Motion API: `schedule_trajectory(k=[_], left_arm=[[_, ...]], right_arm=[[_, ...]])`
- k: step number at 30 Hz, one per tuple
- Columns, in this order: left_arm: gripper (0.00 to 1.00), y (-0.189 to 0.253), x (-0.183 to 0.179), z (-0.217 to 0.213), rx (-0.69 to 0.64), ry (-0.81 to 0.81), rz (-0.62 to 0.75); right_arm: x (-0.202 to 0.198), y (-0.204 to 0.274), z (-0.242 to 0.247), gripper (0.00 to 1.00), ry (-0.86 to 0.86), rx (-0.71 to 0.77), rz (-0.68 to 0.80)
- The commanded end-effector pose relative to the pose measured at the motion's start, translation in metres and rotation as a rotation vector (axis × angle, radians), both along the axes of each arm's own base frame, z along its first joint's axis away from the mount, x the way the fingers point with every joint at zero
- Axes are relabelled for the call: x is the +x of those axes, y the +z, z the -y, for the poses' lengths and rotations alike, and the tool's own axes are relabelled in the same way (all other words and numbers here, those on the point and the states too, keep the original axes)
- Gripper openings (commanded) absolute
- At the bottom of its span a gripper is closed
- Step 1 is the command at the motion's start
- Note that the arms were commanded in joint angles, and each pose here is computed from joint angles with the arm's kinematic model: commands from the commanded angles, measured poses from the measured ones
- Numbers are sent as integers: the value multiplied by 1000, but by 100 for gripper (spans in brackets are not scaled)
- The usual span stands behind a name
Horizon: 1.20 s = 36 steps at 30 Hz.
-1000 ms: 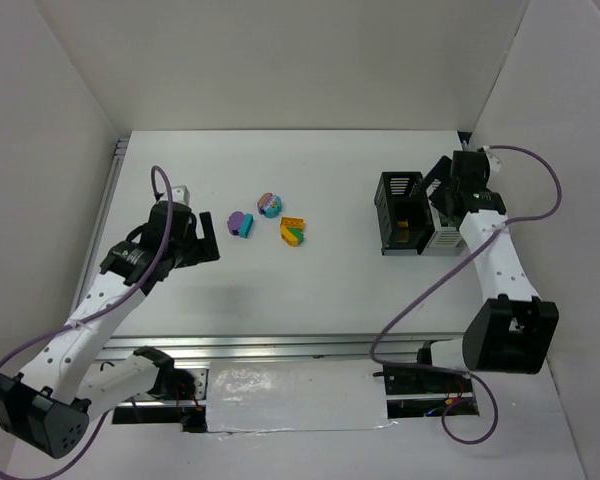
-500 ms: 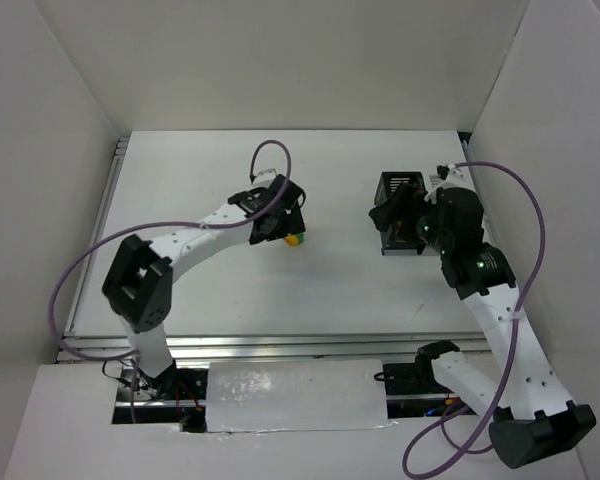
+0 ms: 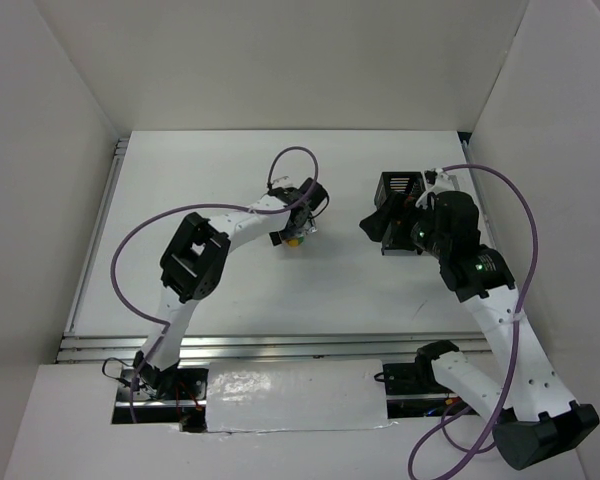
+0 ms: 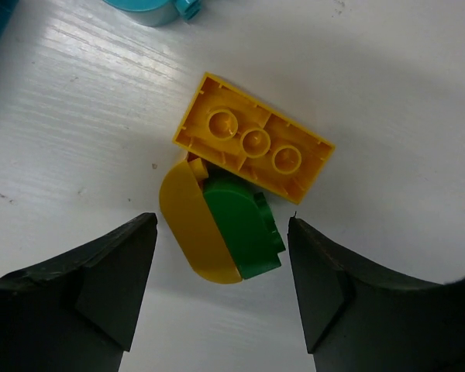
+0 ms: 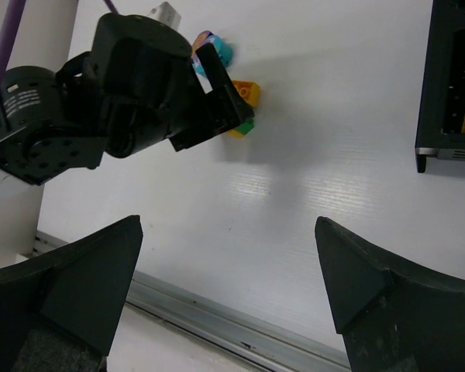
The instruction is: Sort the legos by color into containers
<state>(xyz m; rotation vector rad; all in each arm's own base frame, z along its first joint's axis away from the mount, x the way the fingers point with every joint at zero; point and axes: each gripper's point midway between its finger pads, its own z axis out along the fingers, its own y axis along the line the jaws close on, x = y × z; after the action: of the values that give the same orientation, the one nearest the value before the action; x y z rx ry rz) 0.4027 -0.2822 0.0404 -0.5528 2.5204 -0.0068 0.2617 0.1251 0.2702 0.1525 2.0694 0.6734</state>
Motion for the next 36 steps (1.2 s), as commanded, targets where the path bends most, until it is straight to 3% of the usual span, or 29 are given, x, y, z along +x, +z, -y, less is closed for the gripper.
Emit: schedule_trajectory(k=[1, 5, 7, 8, 9, 11, 12, 15, 16, 17, 19, 20, 22, 23, 25, 29, 33, 36], left_arm=[[80, -4, 7, 6, 6, 13, 8], [67, -15, 1, 7, 0, 9, -6], [49, -21, -3, 4, 6, 8, -17], [46, -21, -4, 3, 7, 7, -16], [32, -23, -7, 0, 15, 6, -24], [16, -13, -10, -2, 1, 6, -9], [0, -15, -18, -7, 11, -2, -21], [0, 16, -34, -5, -22, -91, 52], [0, 54, -41, 5, -69, -145, 139], [0, 59, -48, 9, -61, -246, 196], [0, 111, -68, 25, -127, -391, 347], [0, 99, -86, 19, -71, -525, 353], [0, 163, -102, 46, -238, -715, 604], [0, 144, -132, 53, -274, -924, 598], [0, 178, -163, 60, -356, -1084, 758], [0, 210, -191, 61, -332, -1203, 879], [0, 224, -201, 62, -295, -1265, 906], [0, 236, -211, 62, -314, -1307, 937]], right_arm=[[-5, 10, -7, 100, 47, 8, 52], [-5, 12, -6, 100, 42, 2, 60], [-5, 13, -6, 100, 44, 5, 65], [-5, 13, -6, 100, 44, 6, 68], [-4, 12, -6, 100, 41, 6, 66], [-3, 9, -7, 100, 43, 5, 55], [-1, 7, -8, 100, 44, 9, 46], [-1, 6, -11, 100, 38, 42, 43], [1, 8, -11, 100, 34, 51, 54], [0, 8, -13, 100, 38, 61, 54], [0, 11, -16, 100, 45, 84, 51], [-2, 12, -20, 100, 66, 99, 45], [-2, 12, -29, 99, 97, 140, 36], [-6, 13, -39, 99, 147, 173, 25], [-10, 8, -58, 99, 203, 227, -25], [-30, 3, -101, 99, 300, 204, -63], [-41, 2, -119, 95, 322, 206, -70], [-51, 0, -128, 86, 353, 214, -81]])
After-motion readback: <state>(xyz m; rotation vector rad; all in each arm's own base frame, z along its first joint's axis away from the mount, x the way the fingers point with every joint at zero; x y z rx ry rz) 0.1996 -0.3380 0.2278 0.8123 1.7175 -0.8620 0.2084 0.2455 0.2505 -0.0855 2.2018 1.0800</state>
